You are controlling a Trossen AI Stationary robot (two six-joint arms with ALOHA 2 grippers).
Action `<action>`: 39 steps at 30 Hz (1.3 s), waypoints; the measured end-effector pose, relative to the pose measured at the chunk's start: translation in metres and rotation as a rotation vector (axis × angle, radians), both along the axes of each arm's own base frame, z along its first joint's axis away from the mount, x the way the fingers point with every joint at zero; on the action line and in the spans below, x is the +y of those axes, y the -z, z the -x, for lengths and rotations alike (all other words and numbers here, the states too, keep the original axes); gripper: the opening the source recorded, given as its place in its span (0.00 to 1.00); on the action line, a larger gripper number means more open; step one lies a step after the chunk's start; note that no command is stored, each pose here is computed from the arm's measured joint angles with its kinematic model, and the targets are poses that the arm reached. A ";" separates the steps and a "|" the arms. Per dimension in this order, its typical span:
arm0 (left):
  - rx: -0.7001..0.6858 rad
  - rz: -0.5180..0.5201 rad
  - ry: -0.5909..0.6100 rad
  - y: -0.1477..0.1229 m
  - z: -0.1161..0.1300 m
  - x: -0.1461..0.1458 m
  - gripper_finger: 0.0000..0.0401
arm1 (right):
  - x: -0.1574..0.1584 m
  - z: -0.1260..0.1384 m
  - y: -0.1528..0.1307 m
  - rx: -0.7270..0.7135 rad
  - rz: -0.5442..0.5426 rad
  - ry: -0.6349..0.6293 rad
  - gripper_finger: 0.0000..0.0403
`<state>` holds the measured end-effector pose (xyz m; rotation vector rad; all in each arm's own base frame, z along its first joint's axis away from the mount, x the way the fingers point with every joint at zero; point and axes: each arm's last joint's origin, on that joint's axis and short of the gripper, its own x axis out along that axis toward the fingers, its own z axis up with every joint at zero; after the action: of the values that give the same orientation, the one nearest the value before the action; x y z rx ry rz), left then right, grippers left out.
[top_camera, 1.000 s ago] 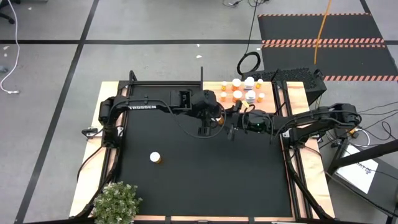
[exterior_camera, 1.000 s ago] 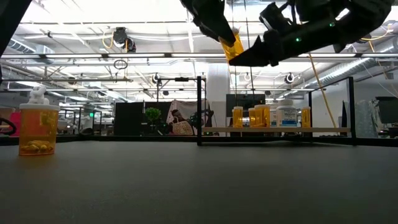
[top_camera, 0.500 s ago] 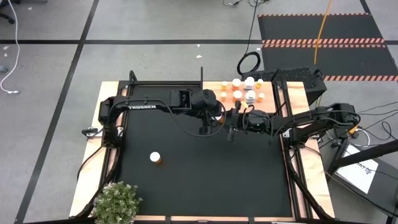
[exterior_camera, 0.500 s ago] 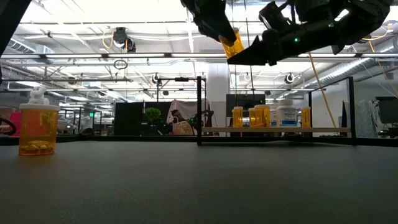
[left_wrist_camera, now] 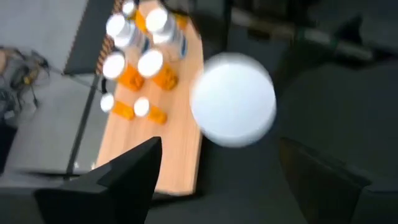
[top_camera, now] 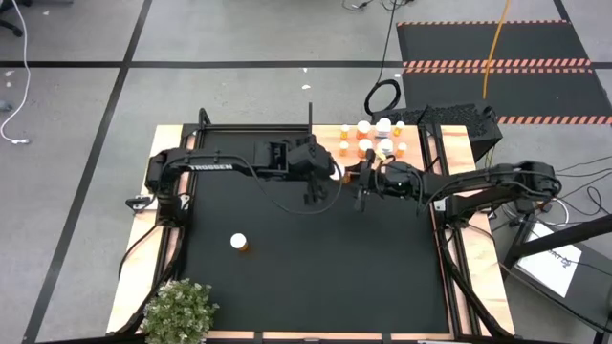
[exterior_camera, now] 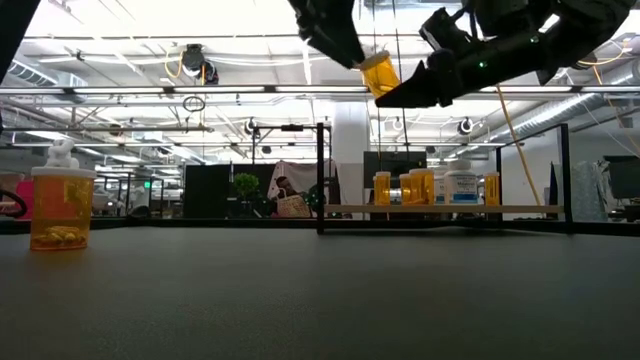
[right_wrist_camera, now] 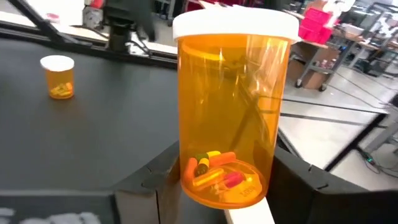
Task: Pick and place medicine bottles onto shelf by color
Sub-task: Put the large orange pill bottle on the shelf
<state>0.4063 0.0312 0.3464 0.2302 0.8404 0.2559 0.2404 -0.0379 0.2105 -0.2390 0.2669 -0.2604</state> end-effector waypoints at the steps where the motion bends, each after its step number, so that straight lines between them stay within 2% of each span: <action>1: 0.008 0.005 -0.009 0.000 0.001 0.002 0.80 | -0.001 0.001 -0.001 -0.002 0.000 0.005 0.43; 4: -0.019 0.007 -0.030 0.003 -0.001 0.009 0.76 | -0.003 0.004 -0.004 0.002 -0.003 0.007 0.45; 7: -0.026 0.010 -0.041 0.013 -0.003 0.016 0.72 | -0.004 0.009 -0.007 -0.001 -0.027 -0.047 0.46; 14: -0.010 0.027 -0.051 0.032 -0.003 0.024 0.67 | -0.006 0.031 -0.015 -0.096 -0.059 -0.077 0.44; 16: -0.069 0.030 -0.034 0.028 -0.008 0.023 0.67 | -0.005 0.038 -0.019 -0.145 -0.047 -0.077 0.45; 20: -0.233 0.036 0.082 0.019 -0.020 0.013 0.67 | -0.003 0.047 -0.021 -0.217 -0.029 -0.085 0.46; 27: -0.440 0.012 0.206 0.023 -0.032 0.001 0.67 | 0.000 0.054 -0.023 -0.257 -0.023 -0.132 0.45; 34: -0.580 0.013 0.223 0.029 -0.035 0.001 0.67 | 0.000 0.057 -0.023 -0.314 -0.007 -0.137 0.45; 39: -0.639 0.041 0.276 0.044 -0.040 0.002 0.67 | 0.002 0.057 -0.022 -0.330 -0.008 -0.169 0.45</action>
<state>0.4464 0.0329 0.3023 0.2058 0.1755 0.0425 0.1834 -0.0363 0.2320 -0.2053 -0.0790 -0.1276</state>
